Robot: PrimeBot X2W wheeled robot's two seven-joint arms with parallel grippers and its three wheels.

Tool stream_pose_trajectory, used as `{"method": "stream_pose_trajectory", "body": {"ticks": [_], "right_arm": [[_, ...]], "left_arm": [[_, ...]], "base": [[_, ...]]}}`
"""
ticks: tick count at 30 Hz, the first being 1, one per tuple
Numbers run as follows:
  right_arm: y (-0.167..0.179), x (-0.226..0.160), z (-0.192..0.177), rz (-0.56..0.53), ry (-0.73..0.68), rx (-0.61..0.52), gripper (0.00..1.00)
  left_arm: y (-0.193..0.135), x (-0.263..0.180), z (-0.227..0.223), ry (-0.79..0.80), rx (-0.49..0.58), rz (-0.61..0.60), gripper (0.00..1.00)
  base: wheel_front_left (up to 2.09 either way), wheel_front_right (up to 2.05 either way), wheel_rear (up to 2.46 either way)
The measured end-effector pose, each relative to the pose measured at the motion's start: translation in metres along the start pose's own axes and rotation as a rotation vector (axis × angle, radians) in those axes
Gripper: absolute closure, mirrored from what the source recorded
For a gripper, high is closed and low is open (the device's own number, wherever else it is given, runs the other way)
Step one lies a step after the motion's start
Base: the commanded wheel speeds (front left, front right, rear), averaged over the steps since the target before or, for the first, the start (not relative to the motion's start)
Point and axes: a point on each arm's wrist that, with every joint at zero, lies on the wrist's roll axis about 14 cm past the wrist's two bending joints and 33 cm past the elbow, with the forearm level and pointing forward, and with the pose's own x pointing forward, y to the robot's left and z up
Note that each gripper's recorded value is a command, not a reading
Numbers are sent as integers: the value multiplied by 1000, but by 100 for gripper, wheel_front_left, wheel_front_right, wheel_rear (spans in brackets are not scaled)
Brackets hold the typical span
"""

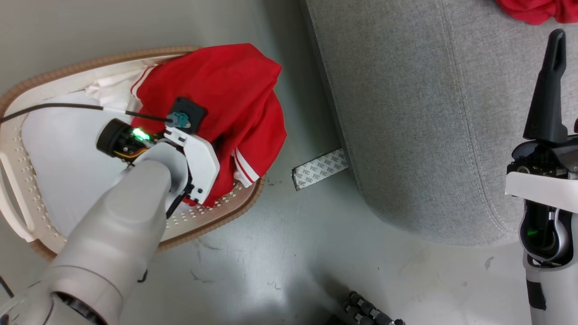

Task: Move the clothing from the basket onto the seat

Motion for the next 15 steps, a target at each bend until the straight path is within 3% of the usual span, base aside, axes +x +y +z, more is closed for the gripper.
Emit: {"method": "stream_pose_trajectory", "body": {"ticks": [1, 15], "right_arm": [[0, 0, -1, 0, 3, 1, 0], [2, -5, 31, 9, -64, -3, 0]], "left_arm": [[-1, 0, 1, -5, 4, -4, 100], [-28, -29, 40, -134, 6, -39, 100]], "base": [[0, 0, 0], [0, 0, 0]]}}
